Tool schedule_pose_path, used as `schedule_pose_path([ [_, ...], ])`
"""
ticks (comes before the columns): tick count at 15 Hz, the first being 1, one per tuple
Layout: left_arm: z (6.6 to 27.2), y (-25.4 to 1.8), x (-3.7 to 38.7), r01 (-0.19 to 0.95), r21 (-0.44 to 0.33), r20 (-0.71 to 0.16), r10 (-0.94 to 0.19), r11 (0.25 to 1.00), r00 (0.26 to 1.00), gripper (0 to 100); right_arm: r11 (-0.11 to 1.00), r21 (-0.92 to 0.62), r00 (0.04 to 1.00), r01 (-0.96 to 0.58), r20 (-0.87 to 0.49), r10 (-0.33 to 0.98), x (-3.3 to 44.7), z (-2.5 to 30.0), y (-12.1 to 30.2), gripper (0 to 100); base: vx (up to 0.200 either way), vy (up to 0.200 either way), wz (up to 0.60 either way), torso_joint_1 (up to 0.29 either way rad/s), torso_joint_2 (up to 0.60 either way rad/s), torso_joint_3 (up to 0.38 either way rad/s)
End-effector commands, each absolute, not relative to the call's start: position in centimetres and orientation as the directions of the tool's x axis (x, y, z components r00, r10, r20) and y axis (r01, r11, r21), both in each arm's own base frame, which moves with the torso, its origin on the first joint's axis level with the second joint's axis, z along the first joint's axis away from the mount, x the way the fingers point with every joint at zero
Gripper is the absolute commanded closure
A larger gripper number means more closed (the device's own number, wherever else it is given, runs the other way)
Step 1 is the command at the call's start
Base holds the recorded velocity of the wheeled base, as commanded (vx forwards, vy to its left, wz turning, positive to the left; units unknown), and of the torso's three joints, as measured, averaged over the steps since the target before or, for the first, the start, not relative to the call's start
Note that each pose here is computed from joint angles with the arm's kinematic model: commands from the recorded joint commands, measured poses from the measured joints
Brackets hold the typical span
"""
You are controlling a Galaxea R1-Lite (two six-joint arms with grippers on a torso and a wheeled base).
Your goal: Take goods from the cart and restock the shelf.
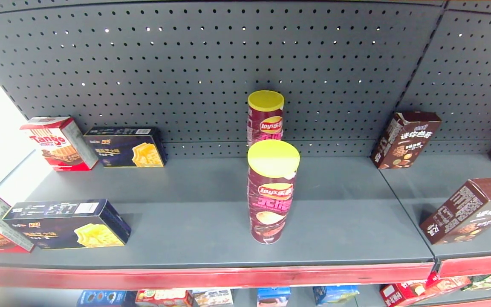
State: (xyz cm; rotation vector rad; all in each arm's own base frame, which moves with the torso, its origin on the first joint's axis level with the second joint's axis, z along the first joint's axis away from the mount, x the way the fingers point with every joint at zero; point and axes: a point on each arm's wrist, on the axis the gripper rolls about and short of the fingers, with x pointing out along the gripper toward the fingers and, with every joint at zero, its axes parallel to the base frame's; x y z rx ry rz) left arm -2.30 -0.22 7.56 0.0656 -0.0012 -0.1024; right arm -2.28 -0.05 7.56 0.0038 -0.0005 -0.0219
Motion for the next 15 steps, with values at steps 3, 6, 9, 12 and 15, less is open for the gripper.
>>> schedule_pose_path([
  [3,7.56,-0.20,-2.30,0.096,0.063,-0.002,-0.096,0.993,0.995,0,1.000,0.005,1.000,0.020,0.003,-0.020,-2.28,7.58,-0.04,0,0.000,0.000,0.00,0.000,0.00,0.000],
  [6,7.54,-0.20,-2.30,0.096,0.063,-0.003,-0.096,0.993,0.995,0,1.000,0.003,1.000,0.020,0.003,-0.020,-2.28,7.58,-0.04,0,0.000,0.000,0.00,0.000,0.00,0.000],
  [9,7.54,-0.20,-2.30,0.096,0.063,-0.003,-0.096,0.993,0.995,0,1.000,0.003,1.000,0.020,0.002,-0.020,-2.28,7.56,-0.04,0,0.000,0.000,0.00,0.000,0.00,0.000],
  [12,7.54,-0.21,-2.30,0.095,0.063,-0.003,-0.095,0.994,0.995,0,1.000,0.003,1.000,0.020,0.003,-0.020,-2.28,7.58,-0.04,0,0.000,0.000,0.00,0.000,0.00,0.000],
  [15,7.54,-0.20,-2.30,0.096,0.063,-0.003,-0.096,0.993,0.995,0,1.000,0.003,1.000,0.020,0.002,-0.020,-2.28,7.56,-0.04,0,0.000,0.000,0.00,0.000,0.00,0.000],
])
